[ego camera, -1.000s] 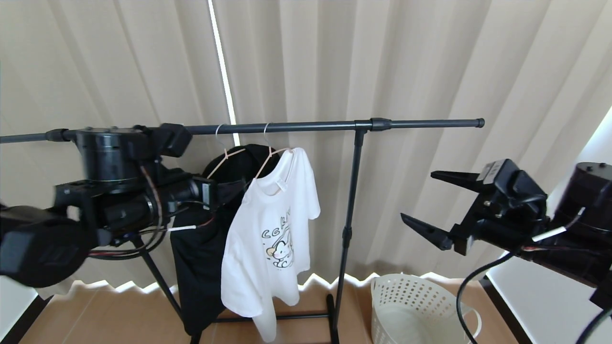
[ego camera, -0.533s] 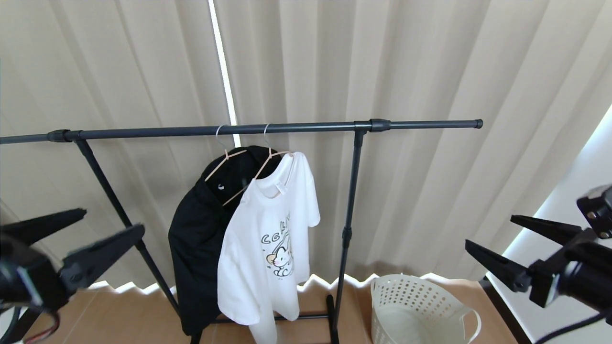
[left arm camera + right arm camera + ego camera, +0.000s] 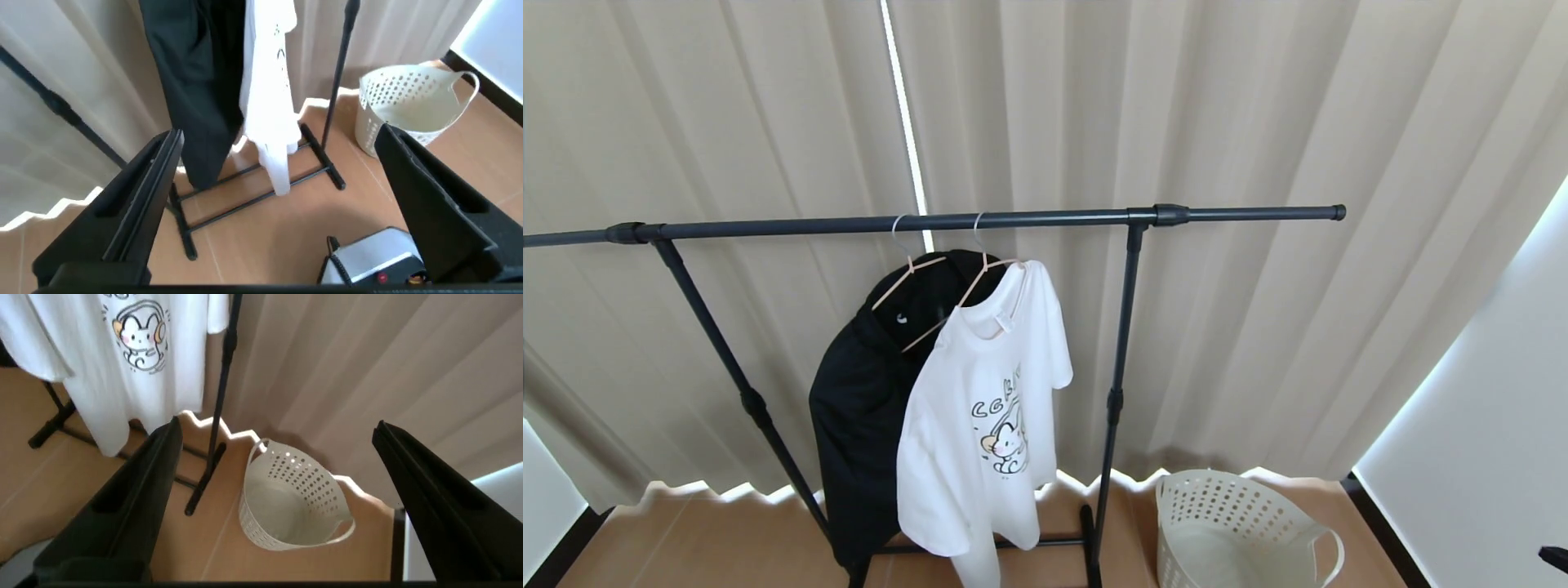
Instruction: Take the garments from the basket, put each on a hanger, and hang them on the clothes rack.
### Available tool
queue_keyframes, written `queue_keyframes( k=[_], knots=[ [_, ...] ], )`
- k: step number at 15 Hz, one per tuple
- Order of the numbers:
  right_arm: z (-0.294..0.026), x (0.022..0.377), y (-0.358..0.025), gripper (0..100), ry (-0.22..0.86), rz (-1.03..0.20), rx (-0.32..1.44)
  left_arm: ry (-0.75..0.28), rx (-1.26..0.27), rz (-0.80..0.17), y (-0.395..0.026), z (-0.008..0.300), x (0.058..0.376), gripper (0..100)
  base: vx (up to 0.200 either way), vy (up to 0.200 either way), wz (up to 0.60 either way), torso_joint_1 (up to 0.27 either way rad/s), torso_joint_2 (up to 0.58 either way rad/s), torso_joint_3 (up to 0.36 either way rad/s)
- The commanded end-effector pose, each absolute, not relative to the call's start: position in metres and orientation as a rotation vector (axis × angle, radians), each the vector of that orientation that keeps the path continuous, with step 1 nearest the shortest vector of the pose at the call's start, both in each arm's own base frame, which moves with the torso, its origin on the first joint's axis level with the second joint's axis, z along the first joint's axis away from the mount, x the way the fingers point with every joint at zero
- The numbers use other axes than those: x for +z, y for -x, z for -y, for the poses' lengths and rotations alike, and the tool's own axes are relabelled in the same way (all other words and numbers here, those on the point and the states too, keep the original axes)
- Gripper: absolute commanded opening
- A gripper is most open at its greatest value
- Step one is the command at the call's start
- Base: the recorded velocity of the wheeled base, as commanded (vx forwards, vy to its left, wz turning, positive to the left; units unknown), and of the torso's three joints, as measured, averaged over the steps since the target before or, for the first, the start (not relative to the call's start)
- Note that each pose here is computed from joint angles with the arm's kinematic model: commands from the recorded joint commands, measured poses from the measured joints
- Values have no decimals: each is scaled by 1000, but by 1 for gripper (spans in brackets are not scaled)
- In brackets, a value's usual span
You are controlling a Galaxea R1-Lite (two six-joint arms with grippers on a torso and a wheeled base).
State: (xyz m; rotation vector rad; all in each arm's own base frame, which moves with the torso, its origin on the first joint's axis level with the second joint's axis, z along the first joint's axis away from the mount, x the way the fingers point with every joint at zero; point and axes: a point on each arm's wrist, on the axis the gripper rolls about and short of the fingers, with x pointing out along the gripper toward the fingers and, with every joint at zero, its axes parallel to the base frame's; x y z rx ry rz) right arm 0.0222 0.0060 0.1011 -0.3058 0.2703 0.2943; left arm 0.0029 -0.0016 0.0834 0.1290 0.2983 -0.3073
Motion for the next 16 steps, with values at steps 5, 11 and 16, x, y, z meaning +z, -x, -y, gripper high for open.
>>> queue_keyframes(
  k=[5,11,16],
  knots=[
    [2,81,23,100,158,-42,-60,-98,33,-169,10,1,78,100,0,0,0,0,0,0],
    [1,76,24,100,-9,-18,-22,-85,-94,24,23,2,78,100,0,0,0,0,0,0],
    [1,76,24,100,-13,-18,-25,-36,-36,25,23,1,78,100,0,0,0,0,0,0]
  ],
)
